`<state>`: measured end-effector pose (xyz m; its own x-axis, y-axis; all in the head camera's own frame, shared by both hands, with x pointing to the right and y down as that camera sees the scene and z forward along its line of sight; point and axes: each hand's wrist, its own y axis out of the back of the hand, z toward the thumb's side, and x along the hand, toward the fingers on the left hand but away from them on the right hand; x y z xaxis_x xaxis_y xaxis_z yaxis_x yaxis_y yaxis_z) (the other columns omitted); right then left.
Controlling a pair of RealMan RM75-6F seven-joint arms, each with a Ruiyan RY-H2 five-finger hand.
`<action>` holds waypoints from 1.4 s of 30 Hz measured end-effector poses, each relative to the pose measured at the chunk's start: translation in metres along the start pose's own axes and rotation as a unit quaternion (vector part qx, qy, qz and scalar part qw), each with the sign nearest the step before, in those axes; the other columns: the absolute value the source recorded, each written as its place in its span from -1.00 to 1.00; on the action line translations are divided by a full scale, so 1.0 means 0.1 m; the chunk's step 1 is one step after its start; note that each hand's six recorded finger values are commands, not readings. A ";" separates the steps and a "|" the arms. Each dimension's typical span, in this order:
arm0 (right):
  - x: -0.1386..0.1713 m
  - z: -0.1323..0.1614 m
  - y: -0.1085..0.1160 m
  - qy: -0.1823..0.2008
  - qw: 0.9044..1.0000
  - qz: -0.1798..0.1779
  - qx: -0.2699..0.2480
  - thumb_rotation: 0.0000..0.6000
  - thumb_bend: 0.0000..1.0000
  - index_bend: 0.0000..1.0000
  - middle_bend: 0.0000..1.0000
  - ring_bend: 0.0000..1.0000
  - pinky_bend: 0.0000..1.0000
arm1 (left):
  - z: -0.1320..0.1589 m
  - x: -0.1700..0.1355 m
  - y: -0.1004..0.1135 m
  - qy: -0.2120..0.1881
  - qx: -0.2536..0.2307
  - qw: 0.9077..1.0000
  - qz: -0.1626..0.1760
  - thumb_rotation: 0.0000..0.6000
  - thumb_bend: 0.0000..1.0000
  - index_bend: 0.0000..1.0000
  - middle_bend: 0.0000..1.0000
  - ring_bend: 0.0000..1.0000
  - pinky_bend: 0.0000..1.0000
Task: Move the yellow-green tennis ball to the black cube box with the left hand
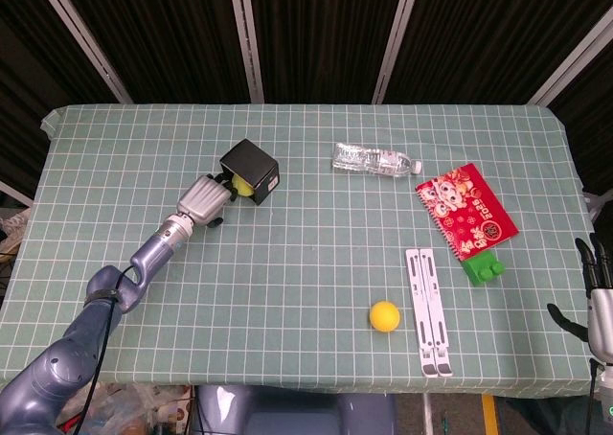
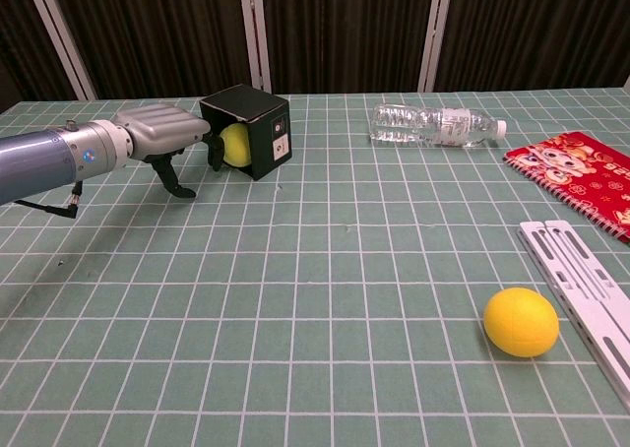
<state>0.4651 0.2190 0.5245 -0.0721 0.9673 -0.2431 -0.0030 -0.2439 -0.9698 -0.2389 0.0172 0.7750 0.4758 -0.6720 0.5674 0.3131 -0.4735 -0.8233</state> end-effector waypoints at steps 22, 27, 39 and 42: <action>0.02 0.02 0.01 0.003 1.000 0.003 -0.003 1.00 -0.61 -1.00 -1.00 -1.00 -1.00 | 0.07 -0.10 -0.02 -0.016 0.030 0.999 0.018 0.90 -0.60 -0.63 -0.82 -0.86 -0.41; 0.02 0.04 -0.01 0.006 1.000 0.008 -0.006 1.00 -0.61 -1.00 -1.00 -1.00 -1.00 | 0.08 -0.23 0.00 -0.034 0.023 0.998 0.038 0.85 -0.60 -0.65 -0.81 -0.86 -0.41; 0.12 0.03 0.05 0.010 1.000 0.012 -0.017 1.00 -0.62 -1.00 -1.00 -1.00 -1.00 | 0.09 -1.03 0.08 -0.068 -0.023 0.994 0.084 0.55 -0.64 -0.70 -0.63 -0.77 -0.41; 0.15 -0.01 0.09 0.004 1.000 0.011 -0.017 1.00 -0.61 -1.00 -1.00 -1.00 -1.00 | 0.10 -1.39 0.09 -0.062 -0.041 0.994 0.085 0.57 -0.64 -0.74 -0.63 -0.77 -0.41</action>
<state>0.4652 0.2316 0.5122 -0.0633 0.9624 -0.2640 0.0332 -0.2624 -0.9644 -0.2939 0.1124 0.6883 0.6159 -0.6729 0.4098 0.1544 -0.4070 -0.9003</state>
